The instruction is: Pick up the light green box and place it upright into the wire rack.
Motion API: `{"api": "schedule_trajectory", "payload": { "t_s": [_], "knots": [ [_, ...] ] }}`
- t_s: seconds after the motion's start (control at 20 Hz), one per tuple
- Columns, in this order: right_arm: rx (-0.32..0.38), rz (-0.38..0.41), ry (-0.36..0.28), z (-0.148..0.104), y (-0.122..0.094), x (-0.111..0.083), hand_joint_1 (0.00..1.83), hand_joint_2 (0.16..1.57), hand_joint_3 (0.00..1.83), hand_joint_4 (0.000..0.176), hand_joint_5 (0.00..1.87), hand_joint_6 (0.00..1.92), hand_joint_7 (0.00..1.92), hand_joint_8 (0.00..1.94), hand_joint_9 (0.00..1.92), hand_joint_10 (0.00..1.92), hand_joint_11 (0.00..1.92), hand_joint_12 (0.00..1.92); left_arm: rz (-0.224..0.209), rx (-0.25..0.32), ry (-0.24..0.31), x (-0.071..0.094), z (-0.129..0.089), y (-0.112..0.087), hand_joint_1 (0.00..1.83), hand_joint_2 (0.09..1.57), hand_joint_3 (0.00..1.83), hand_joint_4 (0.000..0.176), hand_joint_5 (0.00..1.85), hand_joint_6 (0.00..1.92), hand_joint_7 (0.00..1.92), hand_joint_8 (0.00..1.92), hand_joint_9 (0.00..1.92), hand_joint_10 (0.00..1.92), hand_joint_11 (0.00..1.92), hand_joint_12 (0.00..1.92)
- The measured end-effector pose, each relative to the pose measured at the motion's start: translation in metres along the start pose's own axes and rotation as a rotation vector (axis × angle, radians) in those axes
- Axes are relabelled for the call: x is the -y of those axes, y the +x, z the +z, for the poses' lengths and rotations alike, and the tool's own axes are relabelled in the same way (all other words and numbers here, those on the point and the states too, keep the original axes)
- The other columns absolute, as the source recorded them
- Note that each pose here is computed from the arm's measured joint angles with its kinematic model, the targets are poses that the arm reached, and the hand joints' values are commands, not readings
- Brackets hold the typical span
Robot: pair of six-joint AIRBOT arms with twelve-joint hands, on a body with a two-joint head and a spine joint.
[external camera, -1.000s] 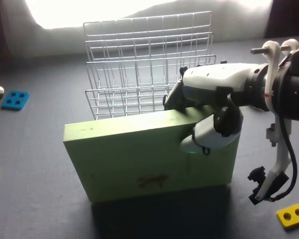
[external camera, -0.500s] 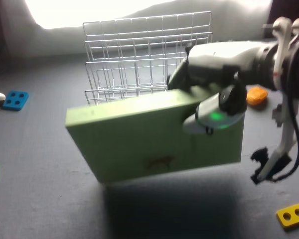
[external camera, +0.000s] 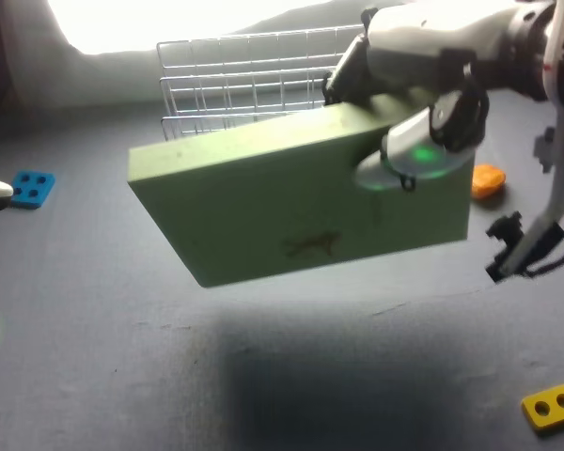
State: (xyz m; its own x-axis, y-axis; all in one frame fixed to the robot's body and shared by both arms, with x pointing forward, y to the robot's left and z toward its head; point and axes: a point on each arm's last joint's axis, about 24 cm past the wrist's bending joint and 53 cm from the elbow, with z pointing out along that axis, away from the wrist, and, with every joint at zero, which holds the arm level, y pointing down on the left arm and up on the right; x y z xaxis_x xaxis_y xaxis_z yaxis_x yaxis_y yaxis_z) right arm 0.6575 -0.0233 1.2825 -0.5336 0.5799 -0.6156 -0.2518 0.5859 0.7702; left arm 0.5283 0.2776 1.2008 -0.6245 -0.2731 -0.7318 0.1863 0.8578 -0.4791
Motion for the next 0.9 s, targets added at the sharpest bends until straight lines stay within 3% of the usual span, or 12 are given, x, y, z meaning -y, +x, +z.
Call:
{"api": "schedule_trajectory", "payload": {
  "t_s": [0.15,0.3,0.35,0.4,0.55,0.7,0.9],
  "knots": [
    [0.039,-0.007,-0.065,0.003,-0.022,-0.025,1.36,1.17,0.0,0.0,0.9,1.04,0.89,1.17,0.73,1.48,0.45,1.81,0.003,0.037,0.031,0.009,0.001,-0.01,0.49,1.28,0.0,0.015,0.18,0.0,0.17,0.0,0.2,0.0,0.0,0.63],
    [0.036,0.003,-0.075,0.005,-0.023,-0.025,1.35,1.16,0.0,0.0,0.96,0.96,0.87,1.2,0.73,1.5,0.45,1.84,0.007,0.026,0.018,0.006,0.0,-0.007,0.53,1.27,0.0,0.014,0.16,0.0,0.13,0.0,0.19,0.0,0.0,0.64],
    [0.042,0.003,-0.088,0.007,-0.027,-0.028,1.24,1.16,0.0,0.0,0.96,0.98,0.85,1.29,0.68,1.42,0.46,1.8,0.011,0.017,0.013,0.005,0.0,-0.004,0.52,1.27,0.0,0.018,0.16,0.0,0.17,0.01,0.22,0.01,0.0,0.77],
    [0.058,-0.007,-0.108,0.007,-0.031,-0.032,1.32,1.17,0.0,0.0,0.94,0.98,0.86,1.25,0.71,1.49,0.47,1.79,0.017,0.015,0.015,0.006,0.0,-0.003,0.5,1.28,0.0,0.022,0.15,0.0,0.16,0.0,0.22,0.01,0.0,0.8],
    [0.095,-0.037,-0.163,0.008,-0.042,-0.046,1.35,1.16,0.0,0.0,0.95,0.97,0.87,1.21,0.73,1.49,0.48,1.79,0.026,0.013,0.021,0.012,0.0,-0.001,0.54,1.27,0.0,0.018,0.16,0.01,0.17,0.0,0.23,0.01,0.0,0.81],
    [0.091,0.009,-0.198,0.008,-0.041,-0.053,1.35,1.16,0.0,0.0,0.95,0.96,0.87,1.22,0.73,1.5,0.48,1.8,0.025,0.022,0.029,0.014,0.0,-0.002,0.53,1.27,0.0,0.019,0.15,0.0,0.15,0.0,0.22,0.0,0.0,0.81],
    [0.136,0.026,-0.249,0.009,-0.055,-0.058,1.35,1.16,0.0,0.0,0.95,0.96,0.87,1.22,0.73,1.5,0.48,1.8,0.025,0.025,0.032,0.015,0.0,-0.003,0.53,1.27,0.0,0.019,0.15,0.0,0.15,0.0,0.22,0.0,0.0,0.8]
  ]
}}
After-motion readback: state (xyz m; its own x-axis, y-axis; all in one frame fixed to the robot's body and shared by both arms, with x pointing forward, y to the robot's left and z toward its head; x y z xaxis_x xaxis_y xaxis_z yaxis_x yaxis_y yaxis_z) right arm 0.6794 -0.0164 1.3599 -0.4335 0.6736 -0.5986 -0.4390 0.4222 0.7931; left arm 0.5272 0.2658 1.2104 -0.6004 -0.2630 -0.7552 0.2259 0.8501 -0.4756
